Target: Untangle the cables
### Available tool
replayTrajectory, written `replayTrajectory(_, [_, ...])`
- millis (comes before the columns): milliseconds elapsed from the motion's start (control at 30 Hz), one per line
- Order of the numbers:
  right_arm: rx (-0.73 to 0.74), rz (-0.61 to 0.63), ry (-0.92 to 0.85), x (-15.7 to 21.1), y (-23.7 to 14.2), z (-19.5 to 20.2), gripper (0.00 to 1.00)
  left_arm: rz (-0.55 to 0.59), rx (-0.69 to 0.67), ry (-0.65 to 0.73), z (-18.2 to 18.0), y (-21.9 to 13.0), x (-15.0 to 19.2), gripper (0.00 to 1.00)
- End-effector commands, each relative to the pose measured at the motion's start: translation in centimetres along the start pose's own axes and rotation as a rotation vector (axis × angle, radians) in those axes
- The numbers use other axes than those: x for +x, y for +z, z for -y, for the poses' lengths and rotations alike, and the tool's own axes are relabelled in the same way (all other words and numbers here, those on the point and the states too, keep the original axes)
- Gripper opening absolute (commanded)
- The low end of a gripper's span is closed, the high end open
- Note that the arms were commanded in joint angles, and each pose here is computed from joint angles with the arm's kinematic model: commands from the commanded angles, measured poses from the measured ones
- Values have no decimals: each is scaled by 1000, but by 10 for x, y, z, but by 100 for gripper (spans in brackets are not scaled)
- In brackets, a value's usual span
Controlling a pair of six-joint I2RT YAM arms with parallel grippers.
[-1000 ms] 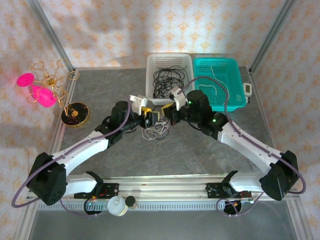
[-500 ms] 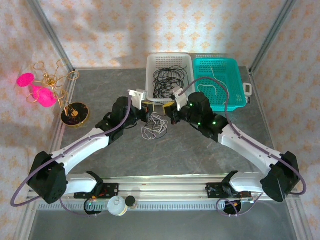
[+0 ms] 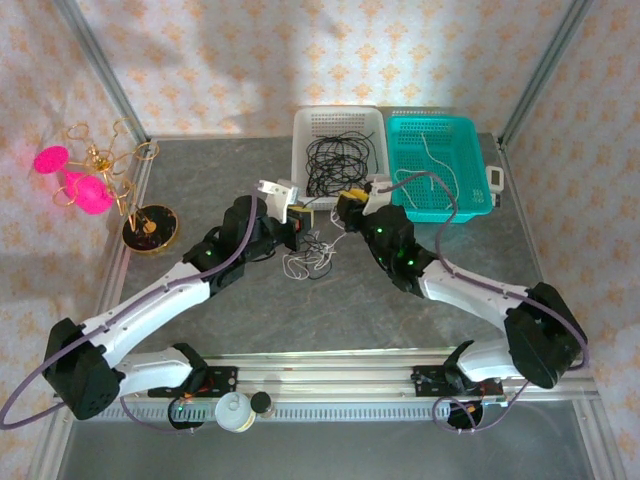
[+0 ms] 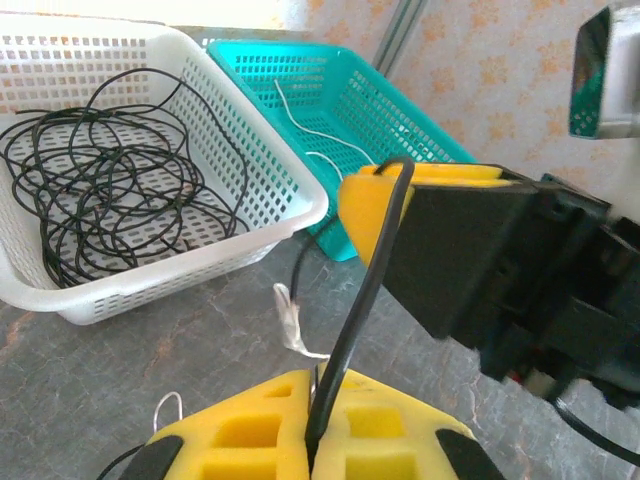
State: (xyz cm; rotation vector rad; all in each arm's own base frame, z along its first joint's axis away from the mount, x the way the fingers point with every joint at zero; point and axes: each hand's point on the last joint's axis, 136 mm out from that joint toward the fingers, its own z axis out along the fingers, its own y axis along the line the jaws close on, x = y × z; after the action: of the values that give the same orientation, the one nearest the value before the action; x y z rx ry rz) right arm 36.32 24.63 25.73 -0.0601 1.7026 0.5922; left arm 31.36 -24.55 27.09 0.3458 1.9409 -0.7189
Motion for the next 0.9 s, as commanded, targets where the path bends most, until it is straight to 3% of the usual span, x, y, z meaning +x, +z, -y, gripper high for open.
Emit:
replayTrajectory(0, [120, 158, 48, -30, 4, 24, 30, 30, 59, 4, 19, -17, -18, 0])
replayTrajectory(167, [148, 152, 42, -26, 11, 50, 20, 18, 77, 34, 27, -34, -27, 0])
replayTrajectory(400, [42, 79, 71, -9, 11, 38, 10, 114, 143, 48, 46, -68, -59, 0])
replayTrajectory(467, [-1, 52, 63, -6, 8, 31, 15, 139, 116, 50, 44, -71, -67, 0])
replayTrajectory(600, [-232, 2, 12, -2, -10, 2, 41, 176, 124, 54, 46, -75, -75, 0])
replayTrajectory(867, [-632, -3, -96, -17, -72, -40, 45, 186, 97, 74, 42, -71, -81, 0])
